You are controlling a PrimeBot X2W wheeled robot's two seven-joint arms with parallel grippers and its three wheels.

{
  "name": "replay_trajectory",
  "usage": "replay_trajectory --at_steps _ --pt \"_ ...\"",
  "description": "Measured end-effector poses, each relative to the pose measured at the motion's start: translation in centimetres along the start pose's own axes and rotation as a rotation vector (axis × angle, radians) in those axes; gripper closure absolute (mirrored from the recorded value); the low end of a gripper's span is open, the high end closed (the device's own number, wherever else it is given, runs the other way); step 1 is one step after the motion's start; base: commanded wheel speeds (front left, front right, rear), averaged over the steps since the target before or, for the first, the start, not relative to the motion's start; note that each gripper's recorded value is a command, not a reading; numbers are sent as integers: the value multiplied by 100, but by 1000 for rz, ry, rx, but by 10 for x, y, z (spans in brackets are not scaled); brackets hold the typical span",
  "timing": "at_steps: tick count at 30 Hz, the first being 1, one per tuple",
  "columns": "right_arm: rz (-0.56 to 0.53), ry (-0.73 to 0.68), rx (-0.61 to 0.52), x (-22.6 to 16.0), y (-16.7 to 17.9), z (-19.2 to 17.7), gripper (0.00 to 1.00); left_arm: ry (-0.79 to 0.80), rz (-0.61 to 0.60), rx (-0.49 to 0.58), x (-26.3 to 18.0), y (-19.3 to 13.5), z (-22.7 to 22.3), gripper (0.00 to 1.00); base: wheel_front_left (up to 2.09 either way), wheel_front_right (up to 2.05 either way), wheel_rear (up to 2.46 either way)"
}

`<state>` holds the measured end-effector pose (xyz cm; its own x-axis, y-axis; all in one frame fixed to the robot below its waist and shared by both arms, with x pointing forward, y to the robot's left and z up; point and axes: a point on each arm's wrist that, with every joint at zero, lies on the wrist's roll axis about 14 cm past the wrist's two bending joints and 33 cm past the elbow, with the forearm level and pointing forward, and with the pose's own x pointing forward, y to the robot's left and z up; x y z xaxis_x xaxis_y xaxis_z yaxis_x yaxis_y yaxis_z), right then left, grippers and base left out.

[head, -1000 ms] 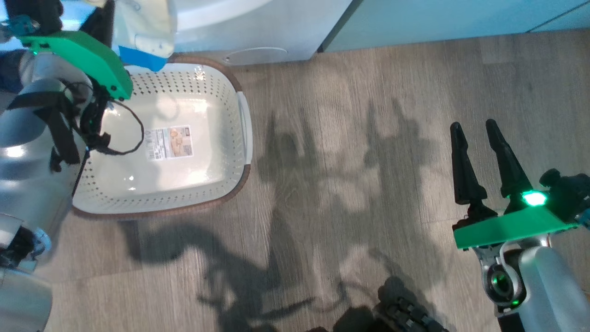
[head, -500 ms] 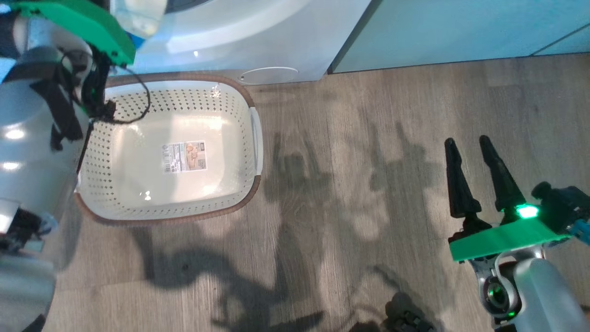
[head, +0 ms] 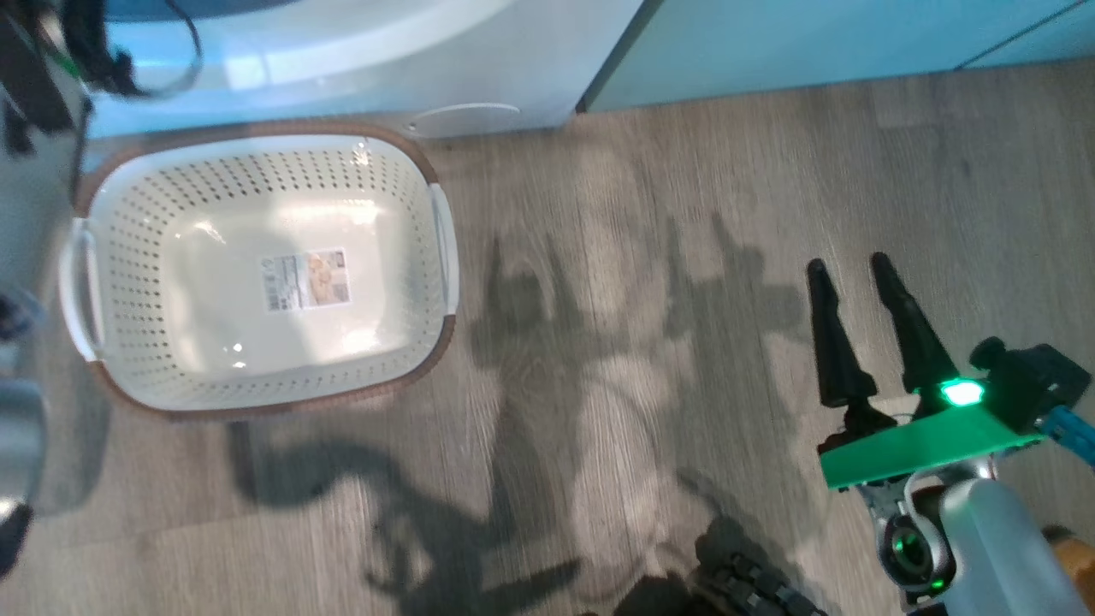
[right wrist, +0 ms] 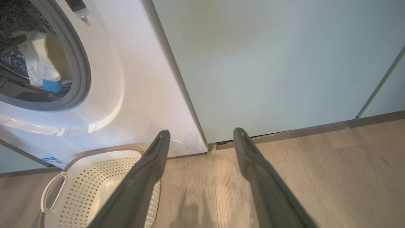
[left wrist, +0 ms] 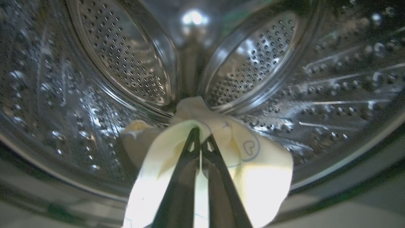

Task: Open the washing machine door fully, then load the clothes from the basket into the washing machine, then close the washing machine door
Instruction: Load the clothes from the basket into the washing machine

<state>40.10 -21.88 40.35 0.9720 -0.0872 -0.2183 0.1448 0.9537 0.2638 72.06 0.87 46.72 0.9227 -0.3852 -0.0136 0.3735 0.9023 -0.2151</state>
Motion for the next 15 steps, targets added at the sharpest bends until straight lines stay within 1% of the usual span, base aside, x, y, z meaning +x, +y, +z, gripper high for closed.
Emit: replay_trajectory --at_steps 2,8,15 --pt "-1 17 0 1 0 -6 0 -20 21 16 10 4 7 100 0 0 0" --pt "-14 38 -12 9 -6 -13 0 -76 51 13 36 12 18 100 0 0 0" --pt "-30 59 -33 16 -14 -19 0 -109 44 16 55 11 10 100 0 0 0"
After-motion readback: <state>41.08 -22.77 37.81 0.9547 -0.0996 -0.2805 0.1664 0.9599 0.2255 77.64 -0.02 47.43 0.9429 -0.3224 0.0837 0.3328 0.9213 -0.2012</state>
